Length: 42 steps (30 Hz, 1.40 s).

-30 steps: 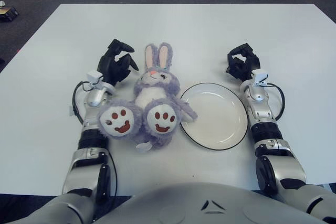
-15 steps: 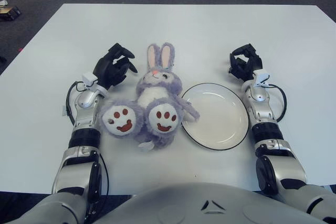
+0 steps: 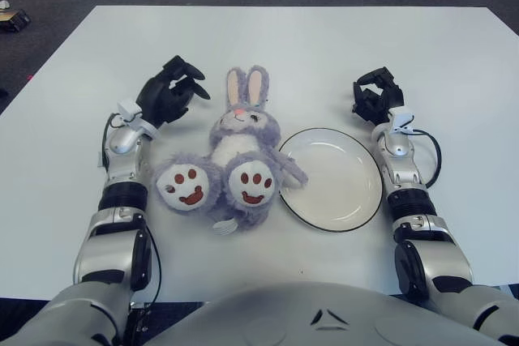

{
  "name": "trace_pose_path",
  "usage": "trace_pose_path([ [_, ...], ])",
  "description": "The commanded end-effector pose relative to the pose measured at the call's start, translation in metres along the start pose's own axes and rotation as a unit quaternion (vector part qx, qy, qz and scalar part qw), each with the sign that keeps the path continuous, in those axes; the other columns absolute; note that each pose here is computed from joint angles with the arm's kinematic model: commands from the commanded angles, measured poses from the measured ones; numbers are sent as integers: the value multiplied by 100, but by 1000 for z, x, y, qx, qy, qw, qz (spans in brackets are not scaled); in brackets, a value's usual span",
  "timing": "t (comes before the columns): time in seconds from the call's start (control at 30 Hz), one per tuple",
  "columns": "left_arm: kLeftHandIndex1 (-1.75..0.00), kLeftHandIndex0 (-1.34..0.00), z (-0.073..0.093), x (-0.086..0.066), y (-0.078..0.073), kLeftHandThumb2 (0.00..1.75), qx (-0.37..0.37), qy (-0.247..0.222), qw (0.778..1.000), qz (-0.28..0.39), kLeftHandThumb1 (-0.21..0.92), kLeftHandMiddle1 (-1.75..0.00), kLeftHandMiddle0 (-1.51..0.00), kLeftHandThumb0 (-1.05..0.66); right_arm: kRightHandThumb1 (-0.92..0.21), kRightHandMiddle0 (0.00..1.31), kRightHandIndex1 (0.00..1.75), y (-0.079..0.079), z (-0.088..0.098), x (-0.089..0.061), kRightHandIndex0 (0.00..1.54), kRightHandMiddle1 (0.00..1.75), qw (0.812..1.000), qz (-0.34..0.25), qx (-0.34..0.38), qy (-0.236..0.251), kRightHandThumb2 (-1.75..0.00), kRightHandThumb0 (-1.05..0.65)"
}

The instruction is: Put the doll into the plate.

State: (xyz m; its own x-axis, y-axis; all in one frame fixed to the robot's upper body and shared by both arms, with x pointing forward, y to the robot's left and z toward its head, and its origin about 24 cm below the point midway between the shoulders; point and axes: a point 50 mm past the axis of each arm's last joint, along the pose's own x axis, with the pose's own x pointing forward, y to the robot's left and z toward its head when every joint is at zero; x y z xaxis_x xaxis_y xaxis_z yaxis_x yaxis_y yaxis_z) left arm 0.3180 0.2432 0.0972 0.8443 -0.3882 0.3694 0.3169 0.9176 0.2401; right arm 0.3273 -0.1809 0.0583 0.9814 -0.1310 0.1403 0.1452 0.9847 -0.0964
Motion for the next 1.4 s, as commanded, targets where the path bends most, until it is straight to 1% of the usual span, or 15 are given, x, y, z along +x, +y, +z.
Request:
trace_pose_path([
  [0.0,-63,-37,15,9,11,5,32,-40,999,-2,91,-48,-56,-41,-79,39,175,0,-26,-13,87,163,998,3,-16,68,-59,-37],
  [0.03,-53,-39,16,9,11,3,34,-44,998,-3,90,-37,-57,-43,-79,38,175,0,-26,-13,87,163,998,3,-16,68,-59,-37],
  [0.13,-38,-43,16,9,11,1,36,-49,998,-4,88,-19,-60,-45,-80,38,175,0,-26,-13,87,163,998,2,-16,68,-59,-37],
  [0.27,-31,-44,16,10,12,0,36,-52,998,-5,87,-10,-60,-47,-80,38,175,0,-26,-13,87,163,998,2,-17,69,-58,-37],
  [0.3,-31,-44,18,10,12,0,43,-60,997,0,87,-9,-59,-47,-80,38,175,0,-26,-13,87,163,997,2,-19,70,-58,-37],
  [0.37,-26,-38,21,10,12,1,64,-76,995,16,83,-4,-47,-63,-80,38,175,0,-26,-12,87,163,997,3,-24,71,-58,-37],
  [0.4,-25,-38,22,9,12,1,75,-83,993,24,83,-3,-45,-66,-80,38,175,0,-26,-12,87,163,997,3,-25,72,-58,-37],
  [0.43,-23,-36,22,9,12,1,81,-87,992,28,82,-2,-41,-72,-80,38,175,0,-26,-12,87,163,997,3,-26,72,-58,-37],
  [0.57,-19,-32,23,9,11,1,95,-95,990,38,82,0,-30,-84,-80,38,175,1,-26,-12,87,163,997,3,-28,74,-58,-37],
  [0.73,-17,-32,23,9,11,1,99,-96,990,40,83,0,-28,-86,-80,38,175,1,-26,-12,87,163,997,3,-29,74,-57,-37],
  [0.87,-15,-30,26,9,8,0,110,-114,987,27,82,0,-24,-89,-81,38,175,1,-26,-12,87,163,996,3,-36,78,-57,-37],
  [1.0,-14,-29,27,9,7,0,113,-124,986,20,82,0,-22,-90,-81,38,174,1,-26,-11,87,163,996,4,-39,79,-57,-37],
  [1.23,-14,-29,27,9,7,0,113,-127,985,18,82,0,-22,-91,-81,38,175,1,-26,-11,87,163,996,3,-40,79,-56,-37],
  [1.3,-12,-28,35,10,1,0,146,-154,977,-24,82,0,-21,-93,-81,38,175,1,-26,-11,86,163,996,3,-42,81,-56,-37],
  [1.37,-11,-25,39,11,-3,0,176,-169,968,-55,81,0,-20,-94,-81,37,175,2,-26,-11,86,163,996,3,-44,81,-56,-37],
])
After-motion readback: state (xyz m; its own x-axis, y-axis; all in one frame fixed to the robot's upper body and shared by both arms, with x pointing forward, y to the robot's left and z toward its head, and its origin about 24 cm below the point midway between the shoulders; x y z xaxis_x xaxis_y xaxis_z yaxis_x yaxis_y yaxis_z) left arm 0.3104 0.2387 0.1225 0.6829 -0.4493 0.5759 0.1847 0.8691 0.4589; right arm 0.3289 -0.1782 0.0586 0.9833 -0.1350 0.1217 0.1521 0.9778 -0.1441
